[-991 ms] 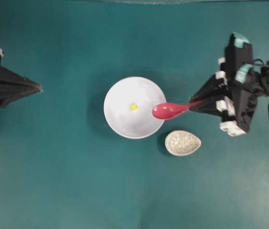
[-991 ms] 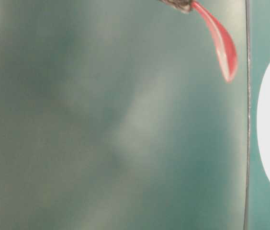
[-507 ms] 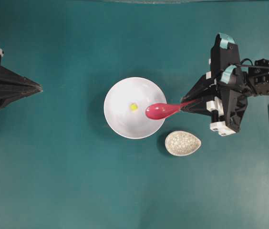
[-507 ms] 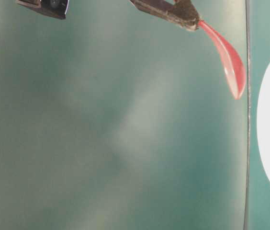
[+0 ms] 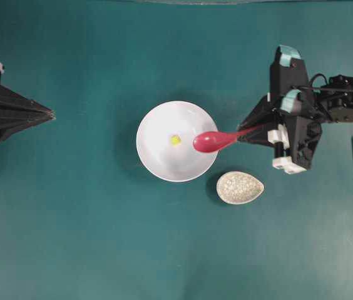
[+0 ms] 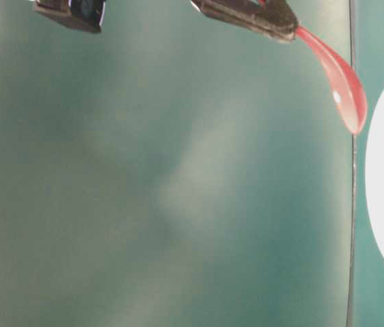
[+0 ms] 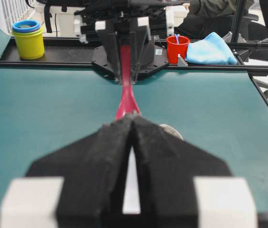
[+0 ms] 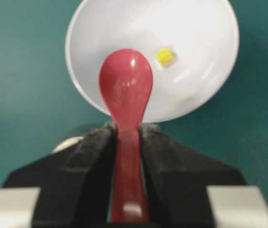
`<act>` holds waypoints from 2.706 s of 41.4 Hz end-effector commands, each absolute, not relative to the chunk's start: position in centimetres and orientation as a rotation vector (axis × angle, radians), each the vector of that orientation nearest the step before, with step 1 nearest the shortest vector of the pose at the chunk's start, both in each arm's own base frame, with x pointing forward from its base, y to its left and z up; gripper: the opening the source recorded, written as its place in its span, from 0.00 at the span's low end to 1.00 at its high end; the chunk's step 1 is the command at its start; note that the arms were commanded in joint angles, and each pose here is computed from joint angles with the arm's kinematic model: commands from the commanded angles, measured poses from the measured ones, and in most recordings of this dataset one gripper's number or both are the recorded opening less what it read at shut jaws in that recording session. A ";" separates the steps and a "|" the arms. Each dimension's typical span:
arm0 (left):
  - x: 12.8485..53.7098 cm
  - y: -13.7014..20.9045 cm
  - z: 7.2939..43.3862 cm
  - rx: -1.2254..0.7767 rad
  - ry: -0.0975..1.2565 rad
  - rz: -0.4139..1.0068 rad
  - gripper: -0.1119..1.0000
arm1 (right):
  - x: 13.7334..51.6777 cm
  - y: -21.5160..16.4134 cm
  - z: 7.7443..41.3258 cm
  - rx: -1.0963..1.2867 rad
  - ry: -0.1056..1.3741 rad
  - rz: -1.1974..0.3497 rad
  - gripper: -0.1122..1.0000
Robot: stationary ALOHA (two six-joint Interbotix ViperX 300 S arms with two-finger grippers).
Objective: Scoop the yellow hexagonal prism block from the bowl with a spoon using the right arm.
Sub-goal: 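Carry the spoon over the white bowl and lower it inside, then push the spoon bowl under the yellow block along the bowl floor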
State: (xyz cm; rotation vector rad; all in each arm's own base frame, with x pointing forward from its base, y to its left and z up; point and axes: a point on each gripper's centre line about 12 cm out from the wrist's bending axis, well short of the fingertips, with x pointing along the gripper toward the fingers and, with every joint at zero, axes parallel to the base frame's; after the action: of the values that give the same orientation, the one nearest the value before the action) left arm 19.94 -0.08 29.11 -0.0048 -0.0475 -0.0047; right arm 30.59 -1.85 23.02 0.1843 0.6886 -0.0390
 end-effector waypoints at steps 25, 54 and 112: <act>20.1 -0.1 30.3 -0.002 -0.081 -0.007 0.13 | 35.4 -3.2 21.2 0.148 0.852 -0.029 0.32; 20.1 -0.1 30.2 0.004 -0.078 -0.007 0.13 | 36.2 -3.5 19.5 0.158 0.894 -0.037 0.32; 20.1 -0.1 30.2 0.007 -0.078 -0.007 0.13 | 38.6 -4.3 18.6 0.252 0.882 -0.099 0.32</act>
State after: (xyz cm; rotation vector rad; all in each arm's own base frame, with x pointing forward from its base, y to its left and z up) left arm 19.93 -0.08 29.13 0.0043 -0.0491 -0.0049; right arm 37.94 -4.02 17.22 0.2552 0.9261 -0.0967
